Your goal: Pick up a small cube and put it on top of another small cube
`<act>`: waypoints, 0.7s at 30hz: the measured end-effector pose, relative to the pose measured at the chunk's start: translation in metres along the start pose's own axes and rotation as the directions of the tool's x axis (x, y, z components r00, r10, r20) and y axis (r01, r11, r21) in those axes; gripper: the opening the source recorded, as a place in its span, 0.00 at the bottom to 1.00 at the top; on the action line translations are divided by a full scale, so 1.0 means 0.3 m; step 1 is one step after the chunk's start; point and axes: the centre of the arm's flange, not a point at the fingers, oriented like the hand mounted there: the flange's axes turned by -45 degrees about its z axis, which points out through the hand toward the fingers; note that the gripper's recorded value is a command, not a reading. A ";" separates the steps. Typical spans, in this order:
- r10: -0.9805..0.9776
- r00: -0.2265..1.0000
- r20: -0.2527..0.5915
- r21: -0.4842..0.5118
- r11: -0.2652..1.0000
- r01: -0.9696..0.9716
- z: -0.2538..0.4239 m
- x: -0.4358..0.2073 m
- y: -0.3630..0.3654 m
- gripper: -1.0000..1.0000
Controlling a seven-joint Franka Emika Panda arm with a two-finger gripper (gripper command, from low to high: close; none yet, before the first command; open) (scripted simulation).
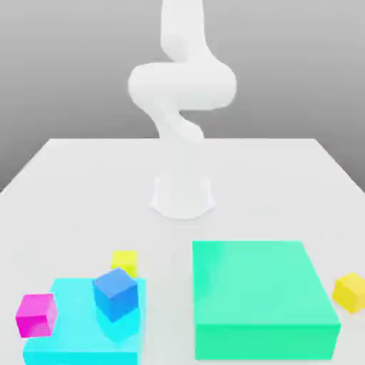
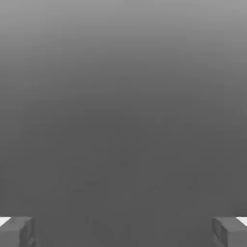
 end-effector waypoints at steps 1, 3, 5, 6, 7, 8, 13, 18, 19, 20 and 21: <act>-0.071 0.997 0.027 0.018 0.997 0.071 0.070 0.002 -0.038 0.50; -0.207 0.976 0.071 0.059 0.977 0.203 0.200 -0.005 -0.116 0.50; -0.339 0.935 0.104 0.109 0.938 0.328 0.322 -0.025 -0.199 0.50; -0.403 0.908 0.117 0.136 0.912 0.388 0.381 -0.039 -0.242 0.50; -0.466 0.876 0.126 0.164 0.881 0.445 0.438 -0.056 -0.287 0.50; -0.526 0.840 0.133 0.194 0.845 0.499 0.494 -0.077 -0.332 0.50; -0.788 0.604 0.117 0.348 0.603 0.718 0.747 -0.226 -0.568 0.50; -0.955 0.296 0.014 0.489 0.265 0.831 0.944 -0.453 -0.821 0.50; -0.974 0.228 -0.019 0.512 0.186 0.839 0.973 -0.509 -0.877 0.50; -0.986 0.160 -0.053 0.532 0.108 0.840 1.001 -0.567 -0.927 0.50; -0.991 0.102 -0.081 0.550 0.041 0.834 1.034 -0.621 -0.959 0.50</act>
